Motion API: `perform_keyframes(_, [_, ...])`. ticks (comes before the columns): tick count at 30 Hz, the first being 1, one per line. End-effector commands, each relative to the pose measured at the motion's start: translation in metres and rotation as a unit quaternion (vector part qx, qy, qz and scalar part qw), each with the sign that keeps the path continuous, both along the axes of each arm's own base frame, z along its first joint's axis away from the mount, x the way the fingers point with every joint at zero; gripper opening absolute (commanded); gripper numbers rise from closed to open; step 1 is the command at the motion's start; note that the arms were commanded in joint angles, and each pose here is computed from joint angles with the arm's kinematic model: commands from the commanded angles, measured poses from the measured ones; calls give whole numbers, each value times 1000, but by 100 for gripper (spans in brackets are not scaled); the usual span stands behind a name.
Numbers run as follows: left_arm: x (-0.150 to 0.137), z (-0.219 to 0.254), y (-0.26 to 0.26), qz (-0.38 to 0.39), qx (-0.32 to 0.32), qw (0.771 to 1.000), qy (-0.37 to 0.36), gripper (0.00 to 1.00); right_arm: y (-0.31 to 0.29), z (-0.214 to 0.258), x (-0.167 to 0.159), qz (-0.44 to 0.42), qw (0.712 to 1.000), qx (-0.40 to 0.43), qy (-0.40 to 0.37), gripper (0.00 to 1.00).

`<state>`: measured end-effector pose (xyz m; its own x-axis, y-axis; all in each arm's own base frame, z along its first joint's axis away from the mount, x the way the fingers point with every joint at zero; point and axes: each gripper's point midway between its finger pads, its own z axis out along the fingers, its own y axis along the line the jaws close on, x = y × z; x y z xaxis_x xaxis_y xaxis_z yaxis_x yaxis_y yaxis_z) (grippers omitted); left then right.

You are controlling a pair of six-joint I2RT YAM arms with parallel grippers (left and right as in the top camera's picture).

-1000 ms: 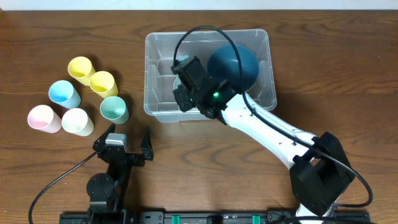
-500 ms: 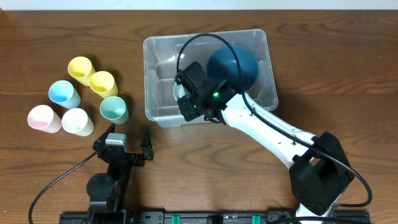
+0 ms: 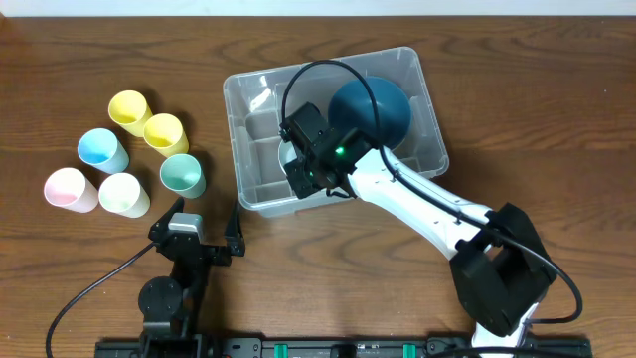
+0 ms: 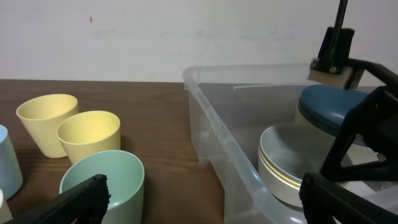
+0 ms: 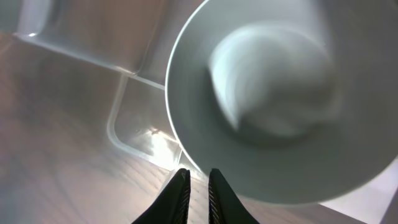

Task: Pack container

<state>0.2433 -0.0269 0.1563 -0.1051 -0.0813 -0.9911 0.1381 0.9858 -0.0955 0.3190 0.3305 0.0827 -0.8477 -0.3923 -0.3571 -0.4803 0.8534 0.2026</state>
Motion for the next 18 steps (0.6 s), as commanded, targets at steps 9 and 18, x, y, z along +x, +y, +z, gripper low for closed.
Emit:
perform_keyframes(9, [-1, -15, -1, -6, 8, 1000, 21, 98, 1, -15, -12, 14, 999, -4, 37, 12])
perform_keyframes(18, [-1, -15, -1, -6, 8, 1000, 21, 98, 4, -15, -17, 41, 998, 0, 39, 11])
